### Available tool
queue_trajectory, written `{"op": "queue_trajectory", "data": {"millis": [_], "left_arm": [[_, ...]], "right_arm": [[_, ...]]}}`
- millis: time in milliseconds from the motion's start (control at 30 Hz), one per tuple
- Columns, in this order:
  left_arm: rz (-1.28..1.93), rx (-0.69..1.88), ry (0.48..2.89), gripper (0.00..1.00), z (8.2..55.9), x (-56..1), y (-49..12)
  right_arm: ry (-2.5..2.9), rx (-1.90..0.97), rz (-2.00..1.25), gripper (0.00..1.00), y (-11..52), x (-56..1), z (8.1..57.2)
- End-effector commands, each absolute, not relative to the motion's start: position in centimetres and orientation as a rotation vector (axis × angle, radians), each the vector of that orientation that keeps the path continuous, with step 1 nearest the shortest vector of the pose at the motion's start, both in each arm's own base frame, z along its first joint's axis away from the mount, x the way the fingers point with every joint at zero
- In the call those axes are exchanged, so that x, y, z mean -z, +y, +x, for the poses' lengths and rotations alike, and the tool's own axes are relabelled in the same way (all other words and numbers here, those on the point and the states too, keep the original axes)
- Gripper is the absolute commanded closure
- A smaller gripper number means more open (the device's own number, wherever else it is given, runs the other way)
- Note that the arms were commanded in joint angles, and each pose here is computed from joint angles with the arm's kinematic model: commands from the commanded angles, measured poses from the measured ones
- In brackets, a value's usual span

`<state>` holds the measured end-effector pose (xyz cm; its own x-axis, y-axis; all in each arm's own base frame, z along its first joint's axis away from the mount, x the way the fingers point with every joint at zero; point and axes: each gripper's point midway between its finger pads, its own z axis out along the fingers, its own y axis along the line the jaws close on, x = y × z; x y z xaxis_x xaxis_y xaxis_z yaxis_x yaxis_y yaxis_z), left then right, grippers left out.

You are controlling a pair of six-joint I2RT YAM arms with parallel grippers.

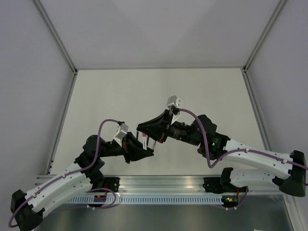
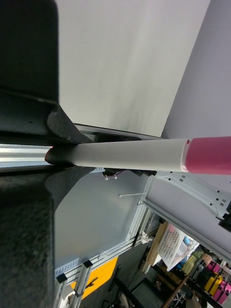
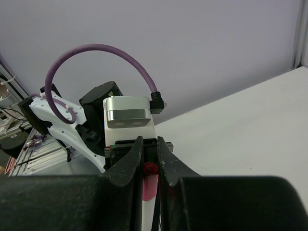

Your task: Insert the pens into the pen caps

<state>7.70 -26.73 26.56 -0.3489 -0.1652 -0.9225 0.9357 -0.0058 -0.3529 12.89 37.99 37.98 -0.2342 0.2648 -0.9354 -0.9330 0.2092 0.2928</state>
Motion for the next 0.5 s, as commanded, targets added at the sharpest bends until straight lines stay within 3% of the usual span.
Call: {"op": "queue_trajectory", "data": {"millis": [0,467], "left_arm": [[0.84,1.519,1.252,0.98,7.7,-29.2,-26.4],[0.801,1.507,1.167,0.98,7.5,-32.1,-25.6]], "right_arm": [[1.391,-1.363,-0.779,1.0,38.4,-34.9,11.5],[1.442,-1.407,-0.77,1.0,38.8,-31.9,11.1]]}}
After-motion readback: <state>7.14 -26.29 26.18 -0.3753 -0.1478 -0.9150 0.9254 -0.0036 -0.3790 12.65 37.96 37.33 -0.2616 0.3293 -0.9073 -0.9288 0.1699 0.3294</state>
